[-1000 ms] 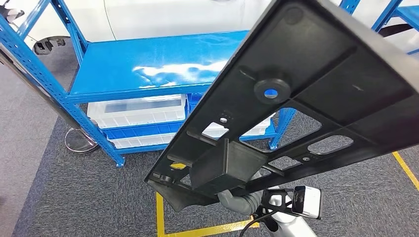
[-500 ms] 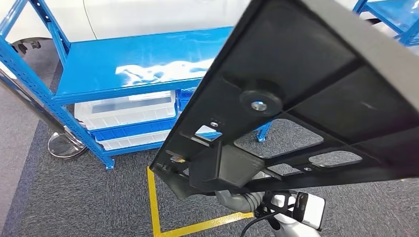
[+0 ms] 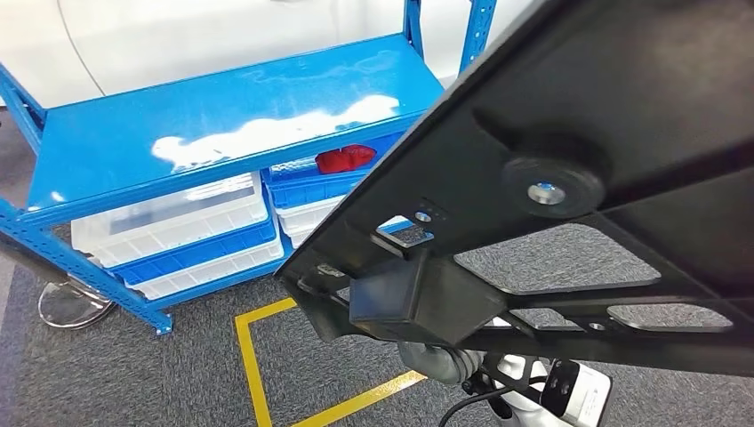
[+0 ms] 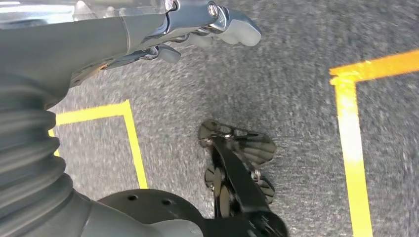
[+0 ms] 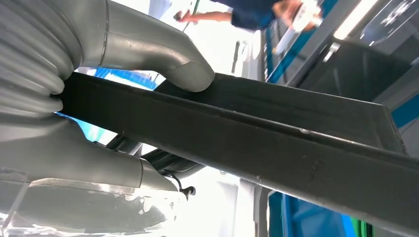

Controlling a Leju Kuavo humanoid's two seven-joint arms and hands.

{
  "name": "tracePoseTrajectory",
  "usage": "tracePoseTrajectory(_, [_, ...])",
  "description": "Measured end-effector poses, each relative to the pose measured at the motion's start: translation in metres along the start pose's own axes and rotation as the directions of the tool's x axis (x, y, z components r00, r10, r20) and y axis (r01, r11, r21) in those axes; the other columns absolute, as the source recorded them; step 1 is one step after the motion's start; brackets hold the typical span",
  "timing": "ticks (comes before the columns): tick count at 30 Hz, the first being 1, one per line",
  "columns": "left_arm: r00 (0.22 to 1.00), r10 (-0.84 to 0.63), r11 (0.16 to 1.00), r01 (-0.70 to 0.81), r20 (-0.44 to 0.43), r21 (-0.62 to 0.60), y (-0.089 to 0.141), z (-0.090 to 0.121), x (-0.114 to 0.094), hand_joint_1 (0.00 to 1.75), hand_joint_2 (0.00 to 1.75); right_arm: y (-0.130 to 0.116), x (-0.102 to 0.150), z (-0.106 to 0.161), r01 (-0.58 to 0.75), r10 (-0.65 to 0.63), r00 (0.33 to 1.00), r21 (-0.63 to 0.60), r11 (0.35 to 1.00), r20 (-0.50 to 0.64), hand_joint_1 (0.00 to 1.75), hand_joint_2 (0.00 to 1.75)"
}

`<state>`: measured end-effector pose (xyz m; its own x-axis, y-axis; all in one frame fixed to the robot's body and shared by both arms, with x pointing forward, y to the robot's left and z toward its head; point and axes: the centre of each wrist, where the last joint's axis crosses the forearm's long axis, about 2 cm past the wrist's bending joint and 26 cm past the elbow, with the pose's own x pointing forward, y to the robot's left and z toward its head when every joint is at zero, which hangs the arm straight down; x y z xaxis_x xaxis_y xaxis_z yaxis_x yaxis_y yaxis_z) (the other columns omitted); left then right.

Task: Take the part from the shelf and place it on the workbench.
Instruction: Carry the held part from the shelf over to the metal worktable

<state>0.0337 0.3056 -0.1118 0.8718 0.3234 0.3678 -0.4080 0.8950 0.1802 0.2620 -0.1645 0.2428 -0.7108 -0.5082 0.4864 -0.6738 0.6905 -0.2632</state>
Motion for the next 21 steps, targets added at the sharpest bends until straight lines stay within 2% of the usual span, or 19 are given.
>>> tracePoseTrajectory(13, [0.998, 0.05, 0.999, -0.05, 0.036, 0.011, 0.016, -0.005, 0.007, 0.0, 1.75, -0.01, 0.001, 0.006, -0.003, 0.003, 1.0, -0.004, 1.0, 0.027, 1.75, 1.75])
tracePoseTrajectory(21, [0.996, 0.079, 0.996, -0.08, 0.051, 0.024, 0.017, -0.007, 0.013, 0.0, 1.75, -0.014, 0.001, 0.003, -0.004, 0.005, 0.999, -0.014, 1.0, 0.039, 1.75, 1.75])
